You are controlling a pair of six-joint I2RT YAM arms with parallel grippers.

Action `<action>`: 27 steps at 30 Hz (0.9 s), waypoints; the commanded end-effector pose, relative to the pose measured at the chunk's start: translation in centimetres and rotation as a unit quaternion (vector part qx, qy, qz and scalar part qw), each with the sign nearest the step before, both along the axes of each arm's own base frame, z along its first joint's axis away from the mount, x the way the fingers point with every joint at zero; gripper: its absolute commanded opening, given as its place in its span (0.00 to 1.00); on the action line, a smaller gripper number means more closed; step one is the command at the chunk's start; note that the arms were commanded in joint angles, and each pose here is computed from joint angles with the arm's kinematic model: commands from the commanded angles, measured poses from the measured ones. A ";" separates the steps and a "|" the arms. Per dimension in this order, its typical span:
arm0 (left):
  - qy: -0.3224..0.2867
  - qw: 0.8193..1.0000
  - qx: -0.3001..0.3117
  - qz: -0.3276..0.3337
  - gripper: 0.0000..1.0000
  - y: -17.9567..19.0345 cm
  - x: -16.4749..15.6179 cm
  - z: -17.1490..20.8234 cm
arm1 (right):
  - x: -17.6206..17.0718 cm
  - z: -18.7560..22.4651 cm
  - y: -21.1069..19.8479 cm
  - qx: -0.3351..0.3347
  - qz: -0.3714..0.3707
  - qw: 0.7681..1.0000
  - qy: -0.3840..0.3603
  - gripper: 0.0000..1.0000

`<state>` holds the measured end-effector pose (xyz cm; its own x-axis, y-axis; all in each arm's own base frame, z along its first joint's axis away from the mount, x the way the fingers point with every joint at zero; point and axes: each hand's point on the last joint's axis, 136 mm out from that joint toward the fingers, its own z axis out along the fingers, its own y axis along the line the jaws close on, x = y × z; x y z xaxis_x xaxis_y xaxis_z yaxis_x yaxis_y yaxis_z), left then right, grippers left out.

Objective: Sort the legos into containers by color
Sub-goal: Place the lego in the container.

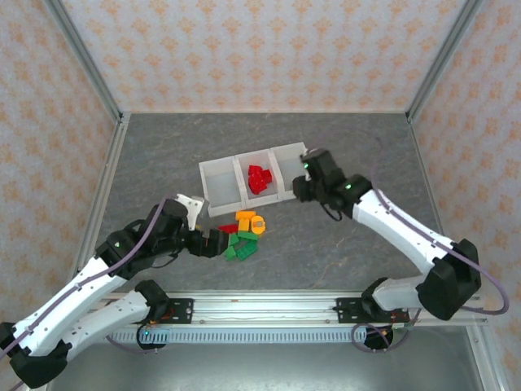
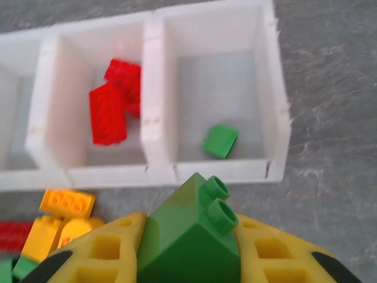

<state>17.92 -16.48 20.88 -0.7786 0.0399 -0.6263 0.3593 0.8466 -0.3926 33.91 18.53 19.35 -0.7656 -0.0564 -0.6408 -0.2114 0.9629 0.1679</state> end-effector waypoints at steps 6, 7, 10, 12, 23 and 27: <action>-0.016 0.999 -0.016 -0.023 0.99 -2.6 1.9 1.3 | 8.8 -2.0 2.2 0.056 0.006 0.997 0.052 0.22; -0.019 0.999 -0.019 -0.023 0.99 -2.7 1.9 1.5 | 9.4 -2.4 2.7 0.059 0.009 0.996 0.058 0.23; -0.030 0.999 -0.035 -0.021 0.99 -3.0 2.2 2.3 | 11.3 -3.5 3.5 0.060 0.008 0.995 0.075 0.24; -0.036 0.998 -0.048 -0.016 0.99 -3.3 2.4 2.6 | 12.3 -4.5 3.7 0.063 0.006 0.994 0.088 0.27; -0.058 0.994 -0.088 0.011 0.99 -3.3 3.1 1.8 | 12.7 -6.5 3.9 0.085 -0.008 0.989 0.117 0.76; -0.070 0.994 -0.081 0.014 0.99 -2.8 3.1 1.5 | 11.7 -4.8 3.5 0.091 -0.016 0.990 0.110 0.88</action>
